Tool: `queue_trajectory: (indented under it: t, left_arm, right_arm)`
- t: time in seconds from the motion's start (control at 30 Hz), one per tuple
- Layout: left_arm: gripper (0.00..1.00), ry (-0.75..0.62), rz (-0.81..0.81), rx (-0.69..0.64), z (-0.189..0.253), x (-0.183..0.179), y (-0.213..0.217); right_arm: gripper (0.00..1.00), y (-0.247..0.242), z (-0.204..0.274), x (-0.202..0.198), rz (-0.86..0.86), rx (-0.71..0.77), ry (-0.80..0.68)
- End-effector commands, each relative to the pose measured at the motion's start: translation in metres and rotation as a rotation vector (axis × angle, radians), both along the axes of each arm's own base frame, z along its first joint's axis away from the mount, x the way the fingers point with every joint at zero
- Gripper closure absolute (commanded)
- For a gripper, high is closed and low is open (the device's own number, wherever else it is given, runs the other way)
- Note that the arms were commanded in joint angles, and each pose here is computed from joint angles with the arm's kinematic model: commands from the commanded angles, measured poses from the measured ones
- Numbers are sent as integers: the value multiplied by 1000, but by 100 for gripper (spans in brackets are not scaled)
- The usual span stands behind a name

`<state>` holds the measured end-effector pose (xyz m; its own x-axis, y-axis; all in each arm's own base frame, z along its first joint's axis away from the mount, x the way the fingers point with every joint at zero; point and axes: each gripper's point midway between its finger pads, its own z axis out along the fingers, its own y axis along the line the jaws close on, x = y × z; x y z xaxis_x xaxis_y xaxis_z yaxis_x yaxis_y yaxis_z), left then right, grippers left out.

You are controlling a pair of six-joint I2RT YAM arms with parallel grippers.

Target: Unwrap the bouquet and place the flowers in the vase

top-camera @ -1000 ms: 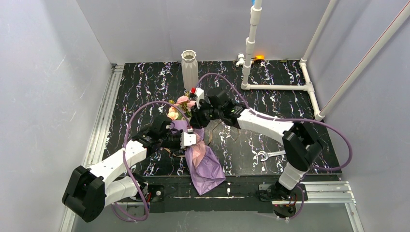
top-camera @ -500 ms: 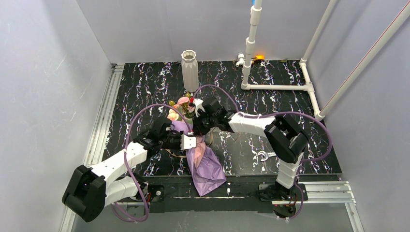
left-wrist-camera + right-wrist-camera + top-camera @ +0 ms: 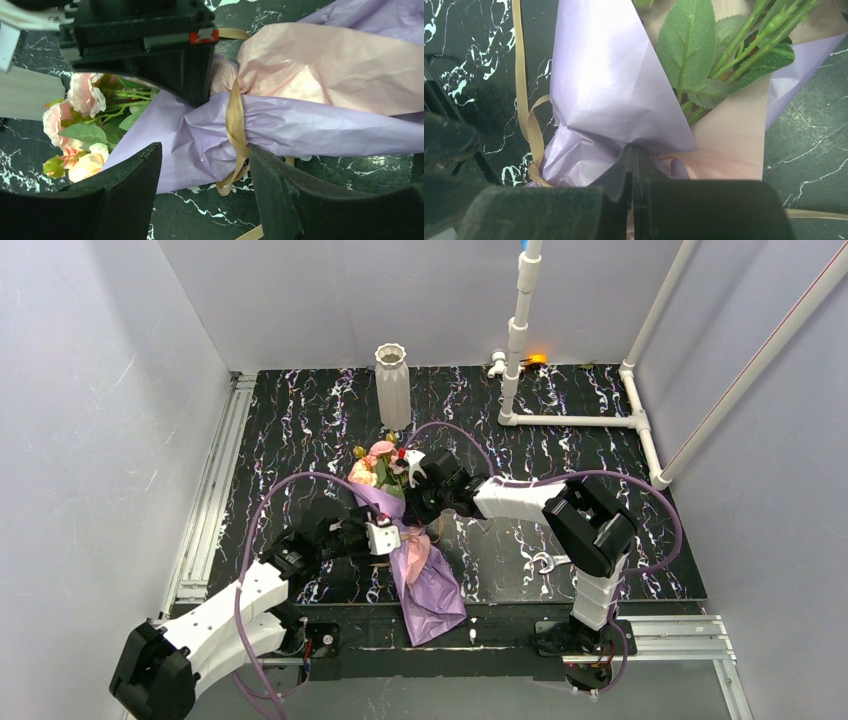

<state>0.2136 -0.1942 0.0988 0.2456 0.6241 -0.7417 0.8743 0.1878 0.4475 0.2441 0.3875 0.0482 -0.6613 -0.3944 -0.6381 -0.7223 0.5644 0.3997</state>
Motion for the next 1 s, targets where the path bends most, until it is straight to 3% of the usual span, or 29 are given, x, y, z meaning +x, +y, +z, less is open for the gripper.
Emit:
queue_trajectory:
  t: [0.0, 0.27, 0.5, 0.67, 0.83, 0.97]
  left_arm:
    - [36, -17, 42, 4, -1, -3, -2]
    - [37, -38, 49, 54, -17, 6, -22]
    - [44, -179, 108, 153, -31, 33, -25]
    - [50, -325, 165, 166, -3, 53, -20]
    - [66, -462, 193, 180, 31, 61, -9]
    - [70, -479, 259, 170, 49, 66, -1]
  right_arm:
    - [99, -12, -24, 8, -70, -90, 27]
    - [99, -9, -21, 8, -74, -79, 35]
    - [99, -16, -28, 1, -54, -113, 61]
    - [99, -32, -42, -3, -40, -182, 40]
    - [99, -45, -50, -9, -21, -231, 34]
    - [99, -53, -55, -12, -7, -267, 28]
